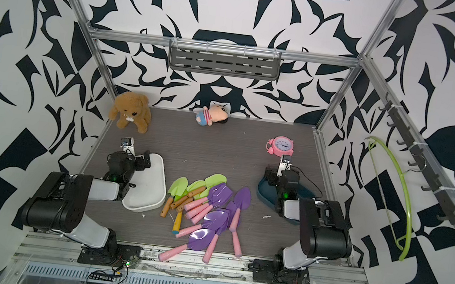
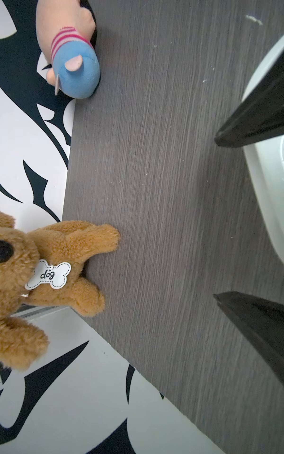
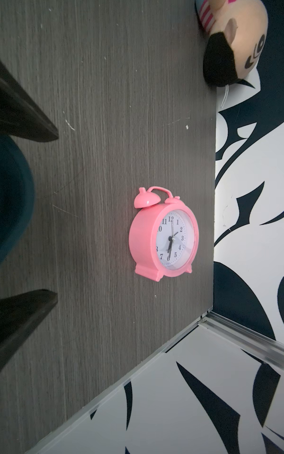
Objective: Sort the small shovels by color and place them into the storage box
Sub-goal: Adjust the storage box at the center of the board.
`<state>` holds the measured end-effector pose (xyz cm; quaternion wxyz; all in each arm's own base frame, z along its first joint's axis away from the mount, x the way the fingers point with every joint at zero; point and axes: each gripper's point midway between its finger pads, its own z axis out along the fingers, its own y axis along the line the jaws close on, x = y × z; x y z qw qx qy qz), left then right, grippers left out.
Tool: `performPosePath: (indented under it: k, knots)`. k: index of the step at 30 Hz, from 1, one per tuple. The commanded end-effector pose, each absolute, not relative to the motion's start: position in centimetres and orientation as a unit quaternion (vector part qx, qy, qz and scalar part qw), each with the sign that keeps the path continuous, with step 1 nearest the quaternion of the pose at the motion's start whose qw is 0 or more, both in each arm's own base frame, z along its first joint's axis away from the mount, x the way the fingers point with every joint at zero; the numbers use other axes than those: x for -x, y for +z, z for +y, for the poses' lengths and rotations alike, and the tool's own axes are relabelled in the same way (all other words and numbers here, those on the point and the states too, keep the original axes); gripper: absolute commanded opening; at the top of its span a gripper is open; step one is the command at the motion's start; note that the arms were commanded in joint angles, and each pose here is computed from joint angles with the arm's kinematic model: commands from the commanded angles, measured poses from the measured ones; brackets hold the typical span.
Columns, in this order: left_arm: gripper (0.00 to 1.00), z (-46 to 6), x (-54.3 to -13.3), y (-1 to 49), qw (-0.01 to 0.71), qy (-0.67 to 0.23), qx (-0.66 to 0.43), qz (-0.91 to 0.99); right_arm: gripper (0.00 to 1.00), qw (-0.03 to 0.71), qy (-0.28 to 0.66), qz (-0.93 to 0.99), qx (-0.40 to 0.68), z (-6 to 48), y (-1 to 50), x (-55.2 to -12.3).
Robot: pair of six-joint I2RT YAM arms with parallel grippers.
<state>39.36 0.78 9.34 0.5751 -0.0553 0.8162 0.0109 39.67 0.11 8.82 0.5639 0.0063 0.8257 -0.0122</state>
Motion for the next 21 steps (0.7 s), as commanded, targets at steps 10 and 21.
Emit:
performPosePath:
  k: [10,21]
  knots:
    - [0.99,0.78,-39.16,8.83,0.570,0.013,0.054,0.820,0.99,0.540,-0.013,0.841,-0.002,0.30,7.32,-38.76]
    - [0.99,0.77,-39.22,8.87,0.576,0.013,0.052,0.816,0.99,0.540,-0.014,0.841,-0.002,0.24,7.30,-38.76]
